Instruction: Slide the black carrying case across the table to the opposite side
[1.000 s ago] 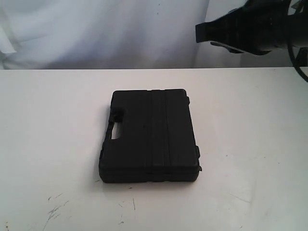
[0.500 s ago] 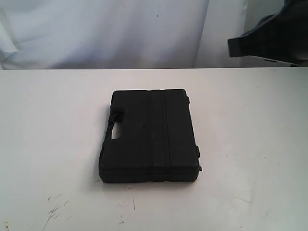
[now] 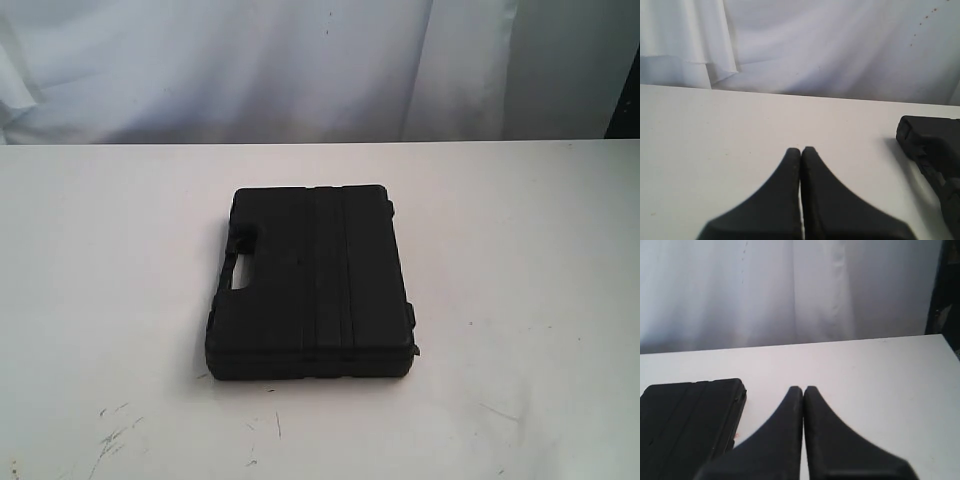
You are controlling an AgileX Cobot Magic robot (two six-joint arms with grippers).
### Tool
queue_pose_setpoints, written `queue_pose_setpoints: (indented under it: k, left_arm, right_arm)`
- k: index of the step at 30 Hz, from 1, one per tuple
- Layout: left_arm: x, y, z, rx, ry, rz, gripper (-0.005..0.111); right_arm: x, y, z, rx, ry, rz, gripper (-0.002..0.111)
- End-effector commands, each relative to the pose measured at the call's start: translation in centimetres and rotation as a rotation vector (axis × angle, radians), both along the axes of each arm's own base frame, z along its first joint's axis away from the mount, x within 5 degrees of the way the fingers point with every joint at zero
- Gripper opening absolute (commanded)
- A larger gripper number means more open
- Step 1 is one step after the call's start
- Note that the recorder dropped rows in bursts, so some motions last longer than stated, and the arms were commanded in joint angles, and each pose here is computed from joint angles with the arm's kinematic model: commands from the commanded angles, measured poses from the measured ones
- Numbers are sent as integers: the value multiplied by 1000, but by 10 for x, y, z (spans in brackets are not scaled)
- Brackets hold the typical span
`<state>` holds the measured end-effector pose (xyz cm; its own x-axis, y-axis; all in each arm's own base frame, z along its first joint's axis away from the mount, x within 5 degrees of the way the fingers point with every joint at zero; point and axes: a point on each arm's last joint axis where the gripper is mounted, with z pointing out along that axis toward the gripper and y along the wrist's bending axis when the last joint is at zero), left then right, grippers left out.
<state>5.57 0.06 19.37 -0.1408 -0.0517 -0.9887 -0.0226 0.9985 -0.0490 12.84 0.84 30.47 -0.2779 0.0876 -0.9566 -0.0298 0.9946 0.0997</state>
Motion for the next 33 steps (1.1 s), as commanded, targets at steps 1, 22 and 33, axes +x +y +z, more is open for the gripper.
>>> queue_pose_setpoints:
  k: [1,22,33]
  left_arm:
    - [0,0,-1,-3,-8,1,0]
    - [0,0,-1,-3,-8,1,0]
    - [0,0,-1,-3,-8,1,0]
  right_arm:
    - [-30,-9,-18,15,-80,-71,0]
    - [-73,-12,-55,-29,-213,-114,0]
    - [-72,-11,-106,-27,-204,-102,0]
